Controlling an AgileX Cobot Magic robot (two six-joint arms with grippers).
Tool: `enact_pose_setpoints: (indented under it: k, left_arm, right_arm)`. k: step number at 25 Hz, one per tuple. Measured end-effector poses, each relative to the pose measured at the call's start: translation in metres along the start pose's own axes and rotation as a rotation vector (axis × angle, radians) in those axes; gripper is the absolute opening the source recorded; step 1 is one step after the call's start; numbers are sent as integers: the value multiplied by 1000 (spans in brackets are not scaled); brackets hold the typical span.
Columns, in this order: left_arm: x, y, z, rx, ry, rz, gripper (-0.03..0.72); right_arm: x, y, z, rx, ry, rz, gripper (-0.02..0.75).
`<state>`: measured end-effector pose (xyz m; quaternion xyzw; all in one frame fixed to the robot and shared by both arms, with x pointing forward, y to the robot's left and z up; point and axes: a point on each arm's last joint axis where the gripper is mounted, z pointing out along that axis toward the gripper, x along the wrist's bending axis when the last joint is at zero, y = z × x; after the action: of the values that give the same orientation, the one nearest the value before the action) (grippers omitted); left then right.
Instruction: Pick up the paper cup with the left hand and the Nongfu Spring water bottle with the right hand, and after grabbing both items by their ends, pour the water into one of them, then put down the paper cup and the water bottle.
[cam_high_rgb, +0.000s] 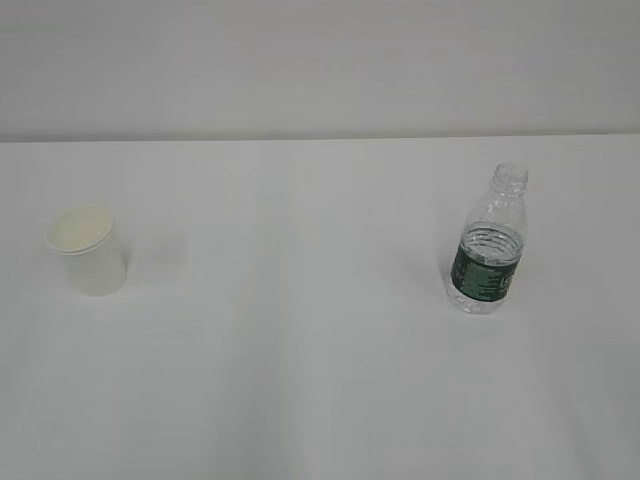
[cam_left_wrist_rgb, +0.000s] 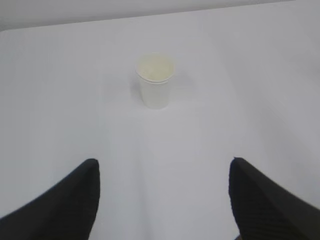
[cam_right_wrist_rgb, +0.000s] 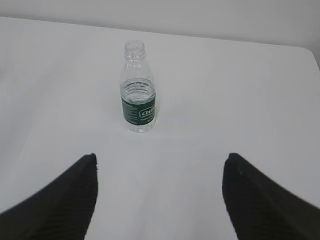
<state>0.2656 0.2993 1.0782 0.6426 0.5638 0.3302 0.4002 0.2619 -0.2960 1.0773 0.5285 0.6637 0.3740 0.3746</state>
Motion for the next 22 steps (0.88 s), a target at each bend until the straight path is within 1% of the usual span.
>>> enact_pose_setpoints:
  k: [15,22]
  left_arm:
    - [1,28,32,-52,35,54,576]
    - [-1,37,52,-26,33,66,576]
  right_arm:
    - [-2,21,24,-35,0,-38,587]
    - [-3,27,36,-15,2,-57,587]
